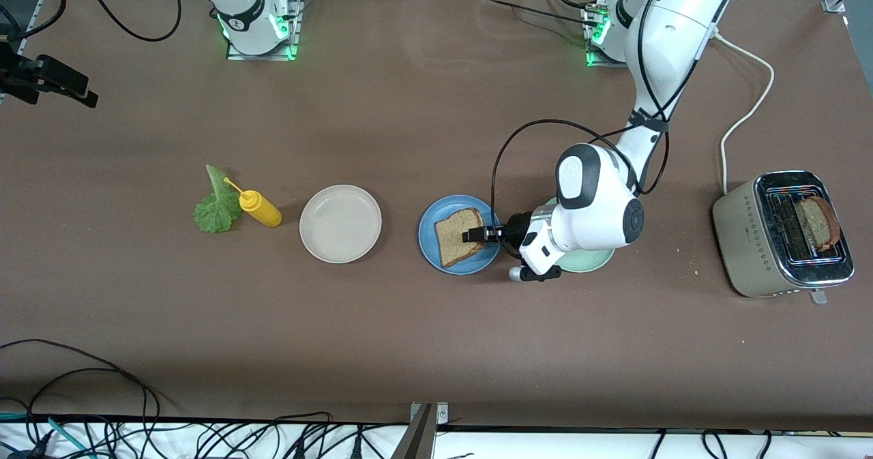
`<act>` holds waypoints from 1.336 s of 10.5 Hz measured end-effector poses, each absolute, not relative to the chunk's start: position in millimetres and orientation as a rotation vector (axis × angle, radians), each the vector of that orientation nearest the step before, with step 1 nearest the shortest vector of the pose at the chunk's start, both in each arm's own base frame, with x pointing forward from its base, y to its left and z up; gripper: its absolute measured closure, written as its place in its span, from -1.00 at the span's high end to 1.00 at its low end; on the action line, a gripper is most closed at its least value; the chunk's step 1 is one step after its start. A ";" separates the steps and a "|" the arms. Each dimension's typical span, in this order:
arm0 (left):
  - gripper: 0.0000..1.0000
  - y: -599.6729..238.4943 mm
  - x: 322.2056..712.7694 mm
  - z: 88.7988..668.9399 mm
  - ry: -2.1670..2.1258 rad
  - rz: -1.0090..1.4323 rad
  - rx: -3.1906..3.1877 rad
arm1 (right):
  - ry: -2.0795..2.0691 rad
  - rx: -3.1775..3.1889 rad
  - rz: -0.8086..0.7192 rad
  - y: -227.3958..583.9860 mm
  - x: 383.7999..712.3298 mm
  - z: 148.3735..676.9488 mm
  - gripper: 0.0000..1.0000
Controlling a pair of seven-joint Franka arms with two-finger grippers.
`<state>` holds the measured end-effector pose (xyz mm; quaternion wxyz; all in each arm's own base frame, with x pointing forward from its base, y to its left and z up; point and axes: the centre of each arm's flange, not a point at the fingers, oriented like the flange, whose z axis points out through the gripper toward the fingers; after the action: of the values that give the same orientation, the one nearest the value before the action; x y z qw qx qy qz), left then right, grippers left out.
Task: Make sandwich in blue plate with both arms
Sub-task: 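Lower the bread onto the blue plate and open the left gripper, then raise the left gripper toward the toaster while the right gripper reaches the lettuce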
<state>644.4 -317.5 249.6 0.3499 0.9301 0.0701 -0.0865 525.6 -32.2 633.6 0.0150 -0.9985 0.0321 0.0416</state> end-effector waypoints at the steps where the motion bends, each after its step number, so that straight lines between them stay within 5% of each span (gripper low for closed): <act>1: 0.73 -314.6 645.9 249.6 0.186 -0.220 2.411 | 0.098 -3.107 0.130 -31.4 525.7 633.5 1.00; 2: 0.98 -307.9 648.5 248.2 0.197 -0.216 2.418 | 0.081 -3.107 0.136 -25.4 527.1 631.5 1.00; 8: 1.00 -243.7 659.3 254.6 0.143 -0.165 2.602 | -0.076 -3.110 0.239 31.6 552.6 587.1 1.00; 14: 1.00 -132.7 674.3 399.6 0.028 0.035 2.803 | -0.159 -3.155 0.333 38.1 589.2 516.8 1.00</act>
<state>674.3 -132.7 399.6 0.1682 0.9856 0.0098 0.0122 589.2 38.1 516.8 -0.0173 -0.9931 -0.0501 0.1050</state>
